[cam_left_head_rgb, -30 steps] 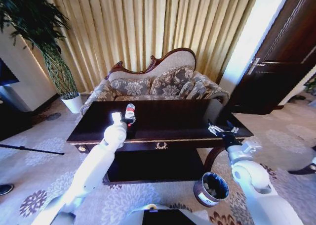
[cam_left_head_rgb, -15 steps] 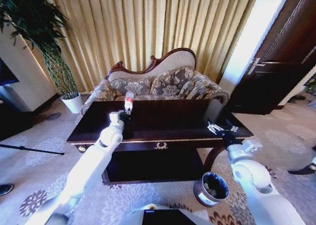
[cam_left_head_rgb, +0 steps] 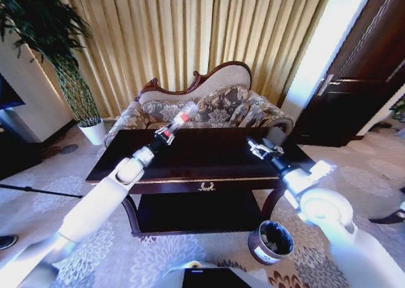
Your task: Move to the front of the table and place the trash on the table into the trash bin.
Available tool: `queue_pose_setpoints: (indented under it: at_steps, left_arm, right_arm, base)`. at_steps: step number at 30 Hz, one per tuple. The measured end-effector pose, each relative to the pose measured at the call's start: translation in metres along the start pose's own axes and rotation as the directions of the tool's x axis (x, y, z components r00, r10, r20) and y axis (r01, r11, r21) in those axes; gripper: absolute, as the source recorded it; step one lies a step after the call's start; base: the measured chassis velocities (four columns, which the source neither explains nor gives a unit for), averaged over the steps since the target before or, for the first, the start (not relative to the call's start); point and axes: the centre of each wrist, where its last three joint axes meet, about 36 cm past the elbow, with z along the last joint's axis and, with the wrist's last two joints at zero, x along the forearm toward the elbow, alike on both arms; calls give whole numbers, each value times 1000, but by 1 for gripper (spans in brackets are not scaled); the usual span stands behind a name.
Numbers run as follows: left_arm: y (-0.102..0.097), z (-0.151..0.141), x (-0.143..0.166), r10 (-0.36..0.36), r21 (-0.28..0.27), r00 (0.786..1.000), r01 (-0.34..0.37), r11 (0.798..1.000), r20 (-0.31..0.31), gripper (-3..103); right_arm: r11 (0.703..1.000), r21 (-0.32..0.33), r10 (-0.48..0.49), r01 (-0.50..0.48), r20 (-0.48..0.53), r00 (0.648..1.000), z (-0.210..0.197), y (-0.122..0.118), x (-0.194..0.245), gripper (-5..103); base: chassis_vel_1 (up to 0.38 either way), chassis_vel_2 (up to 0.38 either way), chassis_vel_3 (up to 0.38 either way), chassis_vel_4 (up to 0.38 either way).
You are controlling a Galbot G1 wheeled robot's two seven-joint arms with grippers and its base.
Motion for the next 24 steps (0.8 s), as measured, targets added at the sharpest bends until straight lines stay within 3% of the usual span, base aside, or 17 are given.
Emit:
queue_pose_setpoints:
  at_steps: [2,13,24]
  left_arm:
    - [-3,-5,-11,40,-32,999,-39,999,37,21]
    - [-19,-36,-48,140,-62,980,-132,989,142,21]
    - [-31,-62,-74,246,-116,942,-225,967,229,21]
  right_arm:
    - [1000,-9,-17,17,-7,1000,2,2,-6,100]
    - [999,-23,-40,39,-12,999,7,1,-22,100]
    - [999,-31,-41,41,10,999,4,-4,-35,100]
  base:
    - [0,0,0,0]
    - [0,0,0,0]
    - [0,0,0,0]
